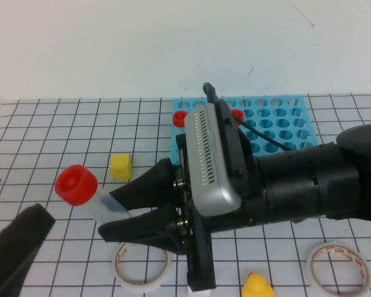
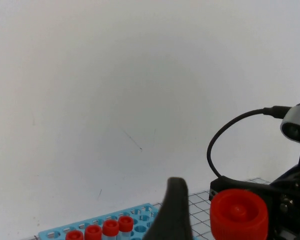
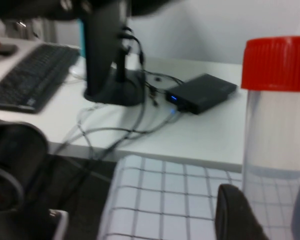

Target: Place the test tubes

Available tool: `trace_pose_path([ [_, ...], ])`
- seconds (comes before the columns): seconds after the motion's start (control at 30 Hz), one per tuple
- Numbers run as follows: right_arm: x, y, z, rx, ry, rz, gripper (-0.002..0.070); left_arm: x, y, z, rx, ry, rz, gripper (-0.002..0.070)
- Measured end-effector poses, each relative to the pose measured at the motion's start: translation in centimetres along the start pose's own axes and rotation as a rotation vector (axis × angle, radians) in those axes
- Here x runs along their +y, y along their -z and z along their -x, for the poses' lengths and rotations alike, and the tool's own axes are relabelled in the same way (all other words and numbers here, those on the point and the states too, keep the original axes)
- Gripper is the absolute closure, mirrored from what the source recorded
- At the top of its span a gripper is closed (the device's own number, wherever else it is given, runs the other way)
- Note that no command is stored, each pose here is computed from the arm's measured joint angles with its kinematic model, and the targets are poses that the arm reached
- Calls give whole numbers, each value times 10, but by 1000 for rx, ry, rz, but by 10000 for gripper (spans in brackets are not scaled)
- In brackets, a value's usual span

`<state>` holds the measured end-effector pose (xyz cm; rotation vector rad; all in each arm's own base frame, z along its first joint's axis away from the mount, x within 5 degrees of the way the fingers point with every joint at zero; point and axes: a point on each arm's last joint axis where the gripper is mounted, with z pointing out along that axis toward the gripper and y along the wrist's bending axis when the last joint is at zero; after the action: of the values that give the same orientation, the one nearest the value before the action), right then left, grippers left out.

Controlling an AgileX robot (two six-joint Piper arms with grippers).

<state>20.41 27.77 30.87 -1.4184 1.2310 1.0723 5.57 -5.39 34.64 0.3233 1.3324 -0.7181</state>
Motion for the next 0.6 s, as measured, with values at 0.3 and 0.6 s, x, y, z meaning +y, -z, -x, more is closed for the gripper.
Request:
trace_pose_path([
  [0.3, 11, -3, 5, -41, -18, 88, 443, 2, -11, -7, 73, 68, -68, 128],
  [0.6, 14, -6, 5, -38, -21, 97, 443, 9, -23, -13, 129, 110, -85, 253],
])
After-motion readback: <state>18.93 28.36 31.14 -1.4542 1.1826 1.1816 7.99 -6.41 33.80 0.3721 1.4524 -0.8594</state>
